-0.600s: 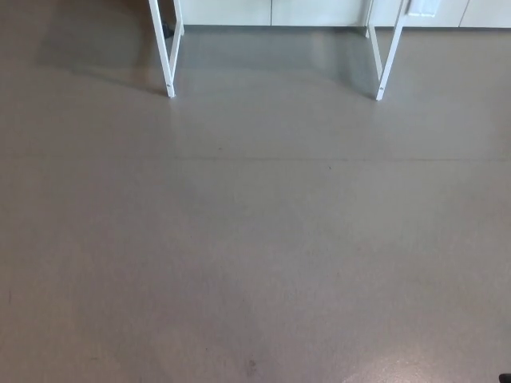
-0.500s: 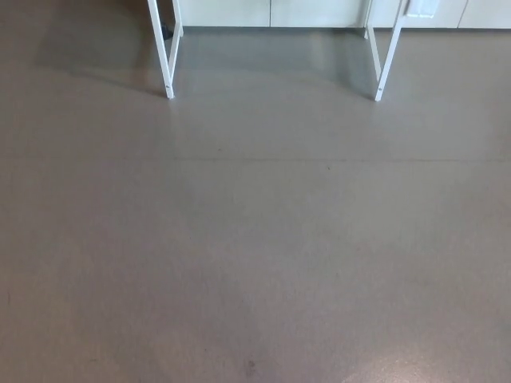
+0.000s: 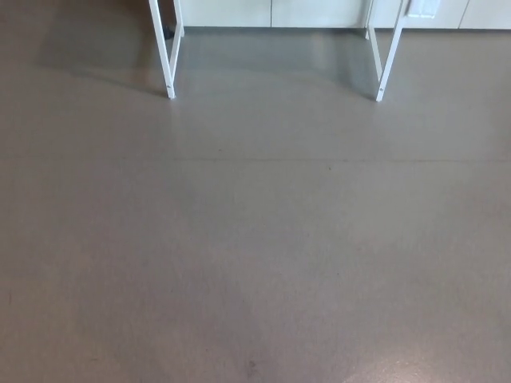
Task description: The robot walk towards a table in front and uses its left hand to pickup a tennis ball on the left side and put it in a container on the right hand side
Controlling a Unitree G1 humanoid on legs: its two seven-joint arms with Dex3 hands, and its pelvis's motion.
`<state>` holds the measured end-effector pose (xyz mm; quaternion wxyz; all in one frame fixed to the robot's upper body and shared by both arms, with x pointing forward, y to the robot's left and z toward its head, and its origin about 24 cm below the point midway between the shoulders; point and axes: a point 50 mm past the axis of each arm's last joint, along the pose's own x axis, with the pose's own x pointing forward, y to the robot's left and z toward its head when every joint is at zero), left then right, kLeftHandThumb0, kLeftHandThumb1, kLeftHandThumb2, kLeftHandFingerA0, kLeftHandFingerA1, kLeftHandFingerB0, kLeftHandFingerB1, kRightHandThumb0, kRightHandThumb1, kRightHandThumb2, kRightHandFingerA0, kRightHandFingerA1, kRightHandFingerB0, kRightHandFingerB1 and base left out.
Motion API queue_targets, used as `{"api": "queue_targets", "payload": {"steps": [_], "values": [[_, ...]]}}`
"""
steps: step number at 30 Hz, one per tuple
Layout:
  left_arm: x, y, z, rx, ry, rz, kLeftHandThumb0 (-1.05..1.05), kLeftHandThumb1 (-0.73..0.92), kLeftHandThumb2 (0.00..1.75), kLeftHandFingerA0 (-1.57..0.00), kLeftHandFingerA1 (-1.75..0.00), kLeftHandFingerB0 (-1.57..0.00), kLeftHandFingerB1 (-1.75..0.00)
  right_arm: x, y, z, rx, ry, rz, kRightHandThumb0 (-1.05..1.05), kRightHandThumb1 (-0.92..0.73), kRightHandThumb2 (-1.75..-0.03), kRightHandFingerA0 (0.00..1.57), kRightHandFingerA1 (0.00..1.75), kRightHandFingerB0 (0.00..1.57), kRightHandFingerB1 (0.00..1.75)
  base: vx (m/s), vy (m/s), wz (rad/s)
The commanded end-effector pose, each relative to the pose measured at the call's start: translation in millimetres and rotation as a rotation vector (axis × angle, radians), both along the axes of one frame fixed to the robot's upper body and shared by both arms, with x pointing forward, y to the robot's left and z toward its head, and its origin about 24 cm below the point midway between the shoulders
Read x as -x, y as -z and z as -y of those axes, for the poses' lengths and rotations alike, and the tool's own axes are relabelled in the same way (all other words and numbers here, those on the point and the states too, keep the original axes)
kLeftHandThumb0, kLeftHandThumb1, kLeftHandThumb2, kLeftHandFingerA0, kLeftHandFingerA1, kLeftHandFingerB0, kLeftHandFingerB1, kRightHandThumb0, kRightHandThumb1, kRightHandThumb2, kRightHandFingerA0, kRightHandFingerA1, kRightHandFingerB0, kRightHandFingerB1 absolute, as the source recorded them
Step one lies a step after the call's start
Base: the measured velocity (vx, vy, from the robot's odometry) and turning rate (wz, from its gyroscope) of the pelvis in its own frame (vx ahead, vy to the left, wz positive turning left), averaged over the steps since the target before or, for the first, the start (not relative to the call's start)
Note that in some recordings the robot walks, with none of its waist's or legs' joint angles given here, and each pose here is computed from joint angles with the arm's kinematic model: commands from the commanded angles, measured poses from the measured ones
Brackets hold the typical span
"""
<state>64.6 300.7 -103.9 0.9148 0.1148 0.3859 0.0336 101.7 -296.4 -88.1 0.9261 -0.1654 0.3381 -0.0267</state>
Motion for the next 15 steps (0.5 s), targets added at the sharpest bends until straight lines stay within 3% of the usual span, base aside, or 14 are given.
{"api": "queue_targets", "payload": {"steps": [1, 9, 15], "values": [[3.2, -2.3, -3.9, -0.051, 0.015, 0.026, -0.16, 0.33, 0.85, -0.27, -0.61, -0.12, -0.51, 6.9, -1.3, 4.5, -0.003, 0.0, 0.002, -0.01, -0.49, -0.53, 0.63, 0.48, 0.48, 0.42, 0.24, -0.027, -0.09], [2.4, -0.9, -3.6, -0.056, 0.017, 0.021, -0.15, 0.34, 0.85, -0.26, -0.61, -0.11, -0.5, 6.6, -2.1, 4.5, 0.011, -0.013, 0.001, -0.03, -0.49, -0.53, 0.64, 0.47, 0.47, 0.41, 0.0, -0.012, 0.05], [3.3, 0.0, -2.2, -0.055, 0.014, 0.018, -0.15, 0.34, 0.86, -0.27, -0.61, -0.12, -0.51, 6.1, -1.5, 4.6, 0.02, -0.024, -0.001, -0.03, -0.48, -0.53, 0.63, 0.48, 0.48, 0.42, 0.09, 0.209, -0.07]]}}
